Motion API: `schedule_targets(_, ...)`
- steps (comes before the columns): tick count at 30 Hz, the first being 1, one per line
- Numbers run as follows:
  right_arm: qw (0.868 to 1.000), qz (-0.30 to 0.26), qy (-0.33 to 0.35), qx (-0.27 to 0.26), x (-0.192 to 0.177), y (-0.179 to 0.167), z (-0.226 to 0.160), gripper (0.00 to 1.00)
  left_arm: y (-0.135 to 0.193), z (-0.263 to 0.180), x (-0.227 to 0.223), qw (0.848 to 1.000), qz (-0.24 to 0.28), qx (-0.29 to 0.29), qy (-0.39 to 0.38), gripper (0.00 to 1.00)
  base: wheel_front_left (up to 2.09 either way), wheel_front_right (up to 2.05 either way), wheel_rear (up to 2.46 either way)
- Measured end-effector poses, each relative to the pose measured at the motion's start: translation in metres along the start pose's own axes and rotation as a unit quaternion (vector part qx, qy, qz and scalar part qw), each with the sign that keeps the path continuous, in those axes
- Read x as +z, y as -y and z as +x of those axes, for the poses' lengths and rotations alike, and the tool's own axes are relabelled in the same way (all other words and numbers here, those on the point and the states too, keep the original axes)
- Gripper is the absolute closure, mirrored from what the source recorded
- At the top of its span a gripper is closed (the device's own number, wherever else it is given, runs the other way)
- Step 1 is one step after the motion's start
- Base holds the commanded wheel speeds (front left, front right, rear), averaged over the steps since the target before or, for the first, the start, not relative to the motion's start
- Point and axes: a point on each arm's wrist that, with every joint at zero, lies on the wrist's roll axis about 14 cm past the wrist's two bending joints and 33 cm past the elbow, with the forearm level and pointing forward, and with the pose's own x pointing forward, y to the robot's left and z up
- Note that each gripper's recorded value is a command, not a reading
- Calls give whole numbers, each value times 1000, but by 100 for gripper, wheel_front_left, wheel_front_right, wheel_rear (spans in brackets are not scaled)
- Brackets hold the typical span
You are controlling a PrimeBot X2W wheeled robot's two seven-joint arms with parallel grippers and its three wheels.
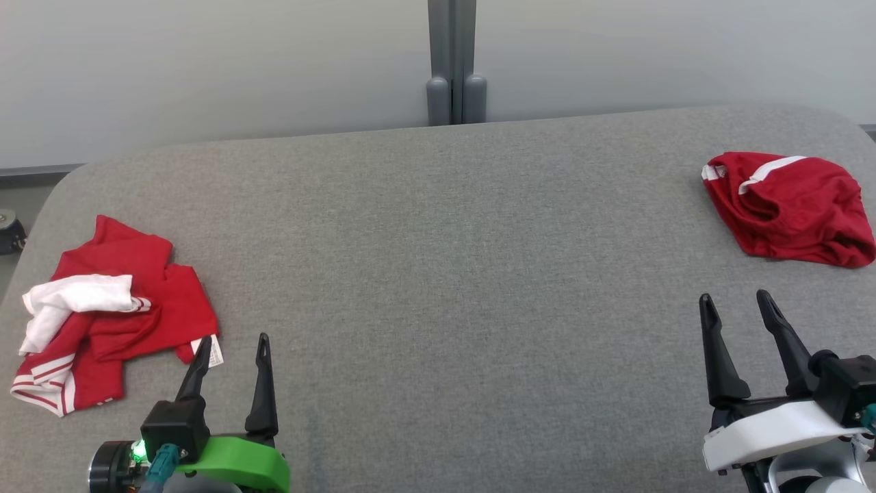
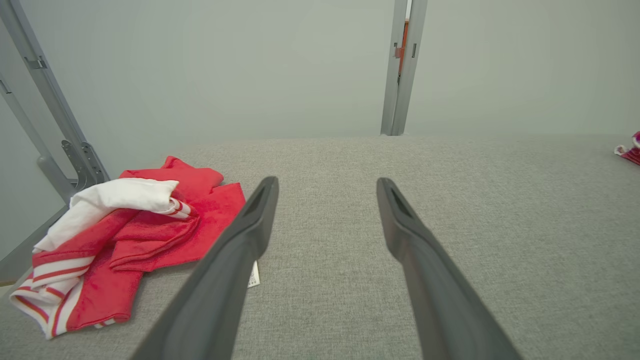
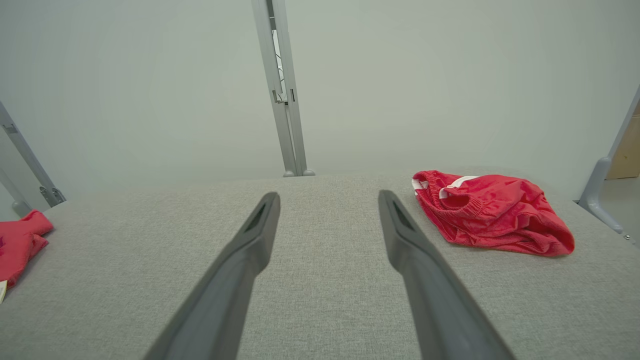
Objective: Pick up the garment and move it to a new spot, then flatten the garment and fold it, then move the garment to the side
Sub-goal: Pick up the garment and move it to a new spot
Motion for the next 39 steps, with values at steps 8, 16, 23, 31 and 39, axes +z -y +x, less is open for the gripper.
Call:
schedule_targets(8, 999, 3, 6, 33, 2, -20, 17, 0, -15, 6, 18, 999, 1, 23, 27, 0, 0, 0, 0)
schedule_targets(16, 992, 3, 15, 125, 6, -73, 54, 0, -65, -1, 36, 994, 5, 98, 53, 0, 0, 0, 0)
schedule_targets(23, 981, 8, 4, 196, -5, -118, 75, 0, -109, -28, 37, 983, 5, 177, 53, 0, 0, 0, 0)
schedule_targets(31, 970, 10, -7, 244, -16, -149, 95, 0, -140, -48, 34, 971, 6, 236, 45, 0, 0, 0, 0)
schedule_targets(39, 962, 8, -22, 272, -36, -160, 122, 0, -148, -4, 35, 973, 12, 227, 42, 0, 0, 0, 0)
